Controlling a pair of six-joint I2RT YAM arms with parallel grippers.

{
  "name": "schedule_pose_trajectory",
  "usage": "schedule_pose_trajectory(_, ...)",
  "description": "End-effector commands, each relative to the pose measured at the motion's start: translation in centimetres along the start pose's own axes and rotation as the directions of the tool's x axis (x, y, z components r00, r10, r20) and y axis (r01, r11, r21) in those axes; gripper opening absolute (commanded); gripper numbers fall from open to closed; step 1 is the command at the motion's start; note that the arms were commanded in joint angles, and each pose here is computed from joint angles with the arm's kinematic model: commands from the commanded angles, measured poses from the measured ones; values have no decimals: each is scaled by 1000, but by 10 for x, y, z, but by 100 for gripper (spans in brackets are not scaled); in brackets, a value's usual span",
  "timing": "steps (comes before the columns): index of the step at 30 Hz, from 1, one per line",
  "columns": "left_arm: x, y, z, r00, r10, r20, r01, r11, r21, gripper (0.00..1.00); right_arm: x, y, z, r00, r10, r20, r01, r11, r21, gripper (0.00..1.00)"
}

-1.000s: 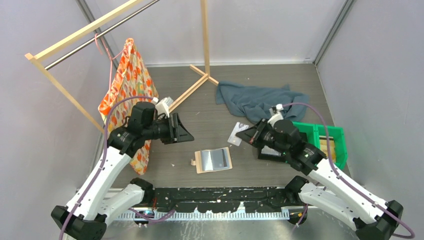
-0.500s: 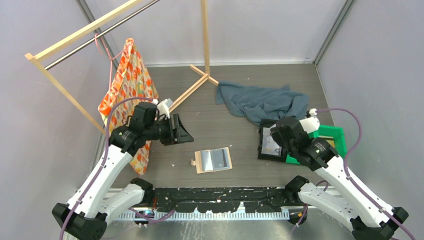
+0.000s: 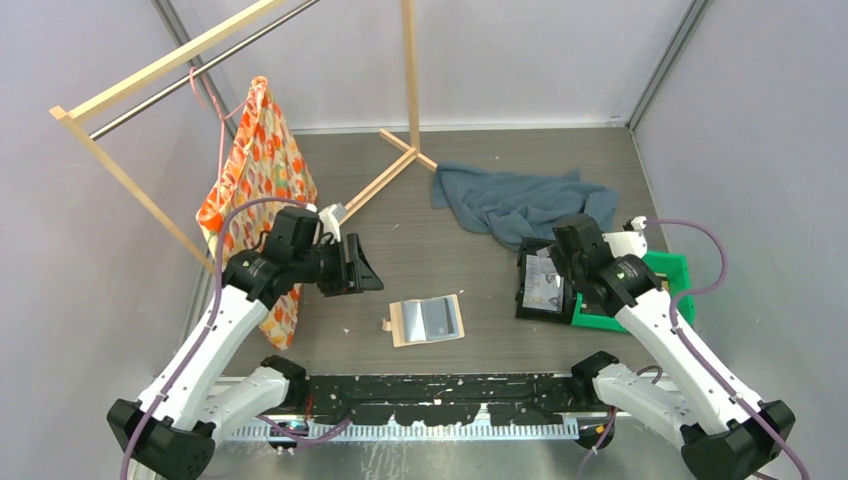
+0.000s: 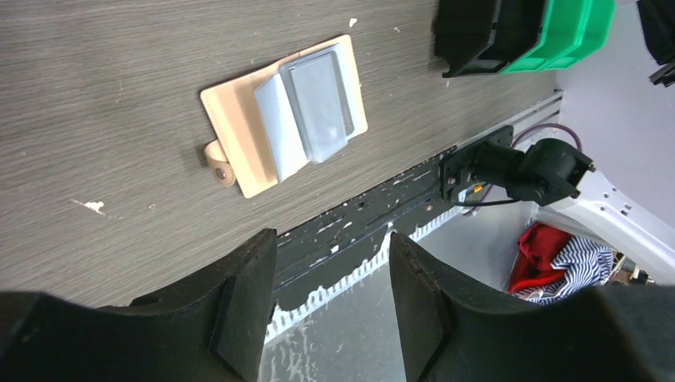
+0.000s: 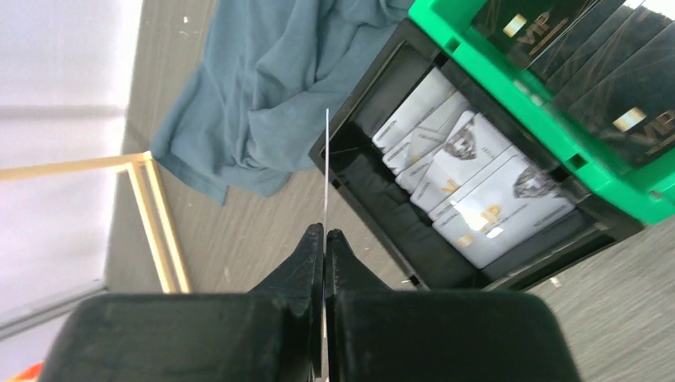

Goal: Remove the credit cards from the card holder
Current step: Place the credit card in the storage box.

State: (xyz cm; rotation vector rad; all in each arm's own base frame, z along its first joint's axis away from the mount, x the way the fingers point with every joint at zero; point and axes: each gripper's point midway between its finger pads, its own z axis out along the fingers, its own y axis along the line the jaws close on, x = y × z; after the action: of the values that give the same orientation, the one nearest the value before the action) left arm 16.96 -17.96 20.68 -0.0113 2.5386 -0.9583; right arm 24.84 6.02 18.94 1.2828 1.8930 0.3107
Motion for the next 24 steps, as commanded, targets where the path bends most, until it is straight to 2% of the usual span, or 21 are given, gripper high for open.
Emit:
schedule_pose_trajectory(1,-6,1,-2,1000,25,13,-25,1000,-18,56,-3,28,0,966,259,-24,-260,964,-59,1)
schedule_pose_trajectory(3,-7,6,0,999,40,7,-40,998,-44,56,-6,21,5,928,373,13,-373,928,-1,1)
schedule_pose_trajectory(6,-7,15,-4,997,70,-17,-71,992,-106,56,-19,6,7,892,434,124,-446,891,89,1)
schedule_pose_trajectory(9,-7,17,-4,997,71,-26,-73,991,-116,56,-21,1,11,866,469,174,-493,860,131,1)
schedule_pose_trajectory(16,-12,4,7,1000,19,2,-19,999,-39,56,-7,-8,30,831,530,170,-551,825,122,1)
schedule_pose_trajectory(24,-7,12,13,999,30,-32,-32,998,-59,56,3,-31,46,850,504,153,-518,852,72,1)
